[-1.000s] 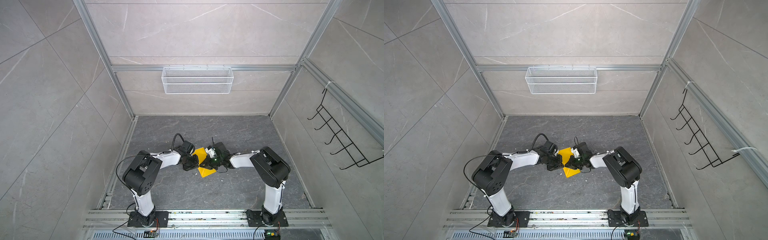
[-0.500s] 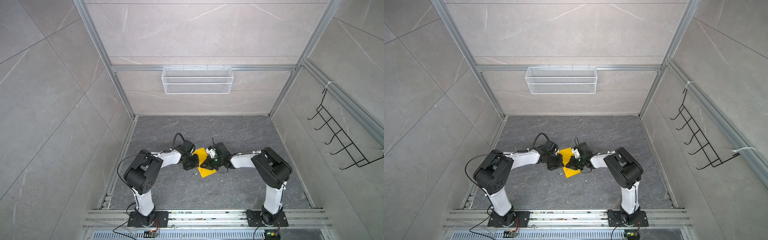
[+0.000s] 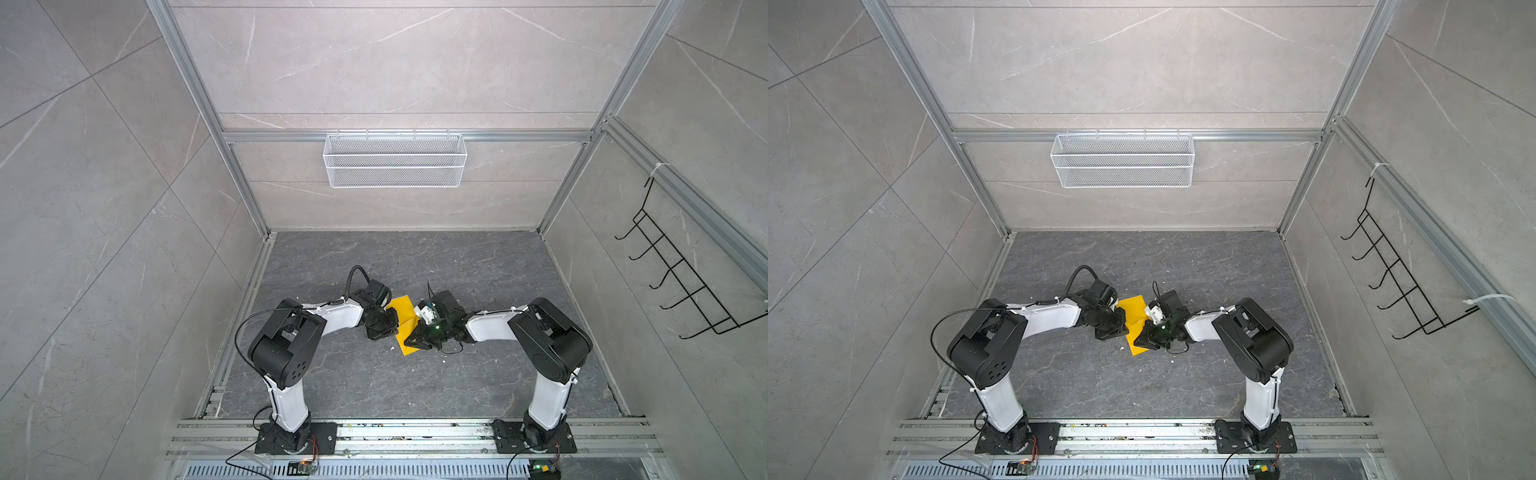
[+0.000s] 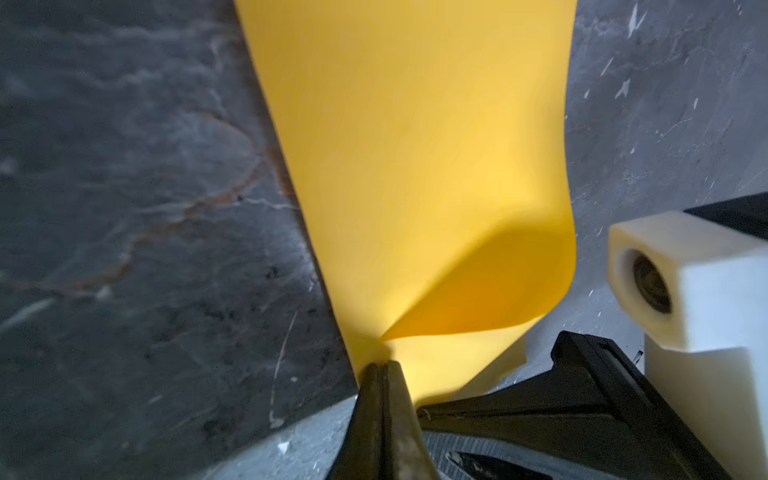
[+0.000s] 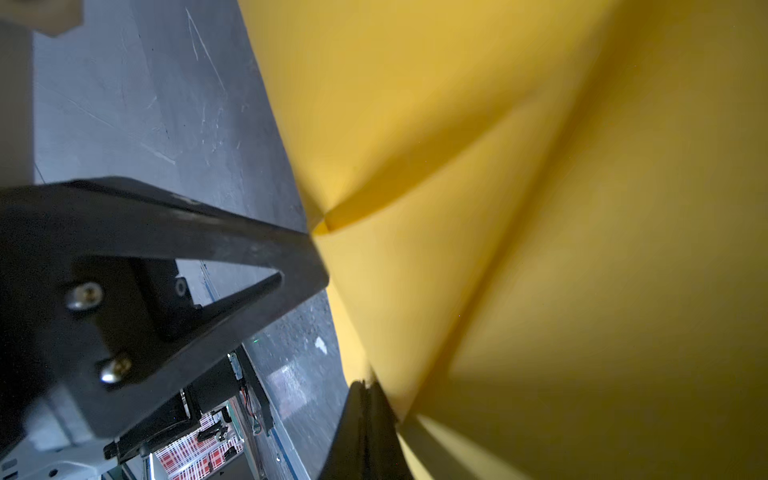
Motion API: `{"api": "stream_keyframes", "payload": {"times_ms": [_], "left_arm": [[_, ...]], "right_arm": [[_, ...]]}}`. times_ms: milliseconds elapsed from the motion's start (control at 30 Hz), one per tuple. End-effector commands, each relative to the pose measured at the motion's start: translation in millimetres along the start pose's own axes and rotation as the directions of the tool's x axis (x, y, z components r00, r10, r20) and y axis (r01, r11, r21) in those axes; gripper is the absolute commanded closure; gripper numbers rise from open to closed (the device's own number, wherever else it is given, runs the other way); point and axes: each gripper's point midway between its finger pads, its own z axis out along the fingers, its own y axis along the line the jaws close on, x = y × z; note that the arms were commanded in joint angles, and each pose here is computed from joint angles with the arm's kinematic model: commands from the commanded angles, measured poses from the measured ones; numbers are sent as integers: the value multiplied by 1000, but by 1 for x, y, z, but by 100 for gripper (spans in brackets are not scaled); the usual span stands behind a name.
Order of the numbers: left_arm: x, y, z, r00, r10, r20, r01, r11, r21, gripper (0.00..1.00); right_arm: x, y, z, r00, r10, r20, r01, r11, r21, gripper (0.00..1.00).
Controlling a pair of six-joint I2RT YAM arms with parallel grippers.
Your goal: Fold a paper plane with a square sheet of paper (pick it up from the middle)
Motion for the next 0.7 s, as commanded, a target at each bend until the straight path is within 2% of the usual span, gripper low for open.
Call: {"api": "stream_keyframes", "payload": {"times_ms": [0, 233, 333, 533, 667], "left_arm": [[9, 38, 13, 998, -63, -17, 60, 987, -146, 100], [8, 38, 12, 998, -63, -14, 61, 986, -152, 100], [7, 37, 11, 998, -57, -15, 54, 987, -152, 100], [6, 35, 10, 999, -41, -18, 38, 988, -148, 100], [7, 34, 10, 999, -39, -20, 35, 989, -145, 100]], "right_arm": [[15, -1, -2, 999, -4, -45, 4, 1000, 3, 93], [27, -14, 0, 998, 8, -66, -6, 999, 33, 93], [27, -10, -4, 998, -20, -60, 22, 999, 33, 93], [-11, 30, -28, 989, -134, 62, 134, 991, -5, 92], [-30, 29, -21, 986, -148, 71, 147, 989, 18, 92]]}}
